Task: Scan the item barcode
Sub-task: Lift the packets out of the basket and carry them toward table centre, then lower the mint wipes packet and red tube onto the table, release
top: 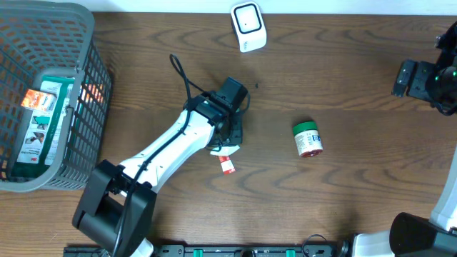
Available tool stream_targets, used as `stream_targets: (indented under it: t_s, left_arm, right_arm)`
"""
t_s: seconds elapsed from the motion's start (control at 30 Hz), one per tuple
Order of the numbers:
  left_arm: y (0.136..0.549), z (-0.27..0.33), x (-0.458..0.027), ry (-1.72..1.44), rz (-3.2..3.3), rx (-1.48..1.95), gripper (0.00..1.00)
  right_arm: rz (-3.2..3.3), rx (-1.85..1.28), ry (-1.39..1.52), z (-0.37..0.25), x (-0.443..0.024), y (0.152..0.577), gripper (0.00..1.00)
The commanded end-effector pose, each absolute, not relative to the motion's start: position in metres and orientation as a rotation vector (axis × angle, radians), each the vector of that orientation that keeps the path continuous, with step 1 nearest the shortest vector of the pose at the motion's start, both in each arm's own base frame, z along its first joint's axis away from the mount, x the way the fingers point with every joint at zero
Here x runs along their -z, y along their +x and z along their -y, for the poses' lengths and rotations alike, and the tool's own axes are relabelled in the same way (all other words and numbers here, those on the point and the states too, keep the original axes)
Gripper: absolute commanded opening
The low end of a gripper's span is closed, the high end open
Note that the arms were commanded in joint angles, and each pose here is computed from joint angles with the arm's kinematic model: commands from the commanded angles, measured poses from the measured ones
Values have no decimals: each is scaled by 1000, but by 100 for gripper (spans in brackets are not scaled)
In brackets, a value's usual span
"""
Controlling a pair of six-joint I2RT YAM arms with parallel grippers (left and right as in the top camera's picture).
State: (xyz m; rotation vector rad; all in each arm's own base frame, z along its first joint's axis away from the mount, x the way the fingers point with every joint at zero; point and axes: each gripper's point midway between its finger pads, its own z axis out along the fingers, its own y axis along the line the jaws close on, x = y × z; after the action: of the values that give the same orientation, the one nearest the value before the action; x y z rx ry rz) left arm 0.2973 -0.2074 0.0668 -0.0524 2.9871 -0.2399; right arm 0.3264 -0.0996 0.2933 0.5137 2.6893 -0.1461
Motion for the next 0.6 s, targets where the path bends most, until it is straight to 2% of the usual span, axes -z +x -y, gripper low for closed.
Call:
stream_targets:
  t_s: [0.0, 0.17, 0.2, 0.23, 0.27, 0.3, 0.4, 0.57]
  left_arm:
    - [301, 158, -72, -204, -2916, -108, 7]
    - [277, 135, -59, -201, -2987, -269, 9]
    - [273, 132, -54, -200, -2998, -283, 25]
    - [270, 130, -51, -196, -3008, -297, 51]
    - [267, 128, -49, -179, -3016, -306, 73]
    - [268, 128, -49, -152, -3019, -308, 81]
    - [276, 127, -55, -75, -3012, -294, 83]
    - [293, 119, -75, -145, -2988, -266, 83]
  right_arm:
    - [-2676, 142, 537, 101, -296, 328, 99]
    - [-2676, 142, 537, 101, -296, 328, 99]
    - [-2676, 142, 537, 101, -296, 328, 99]
    - [-2676, 142, 537, 101, -296, 328, 99]
    - [-2676, 142, 537, 101, -296, 328, 99]
    - [-2676, 142, 537, 101, -296, 328, 99]
    - [-2676, 142, 537, 101, -296, 328, 99]
    - [-2676, 142, 537, 101, -296, 328, 99]
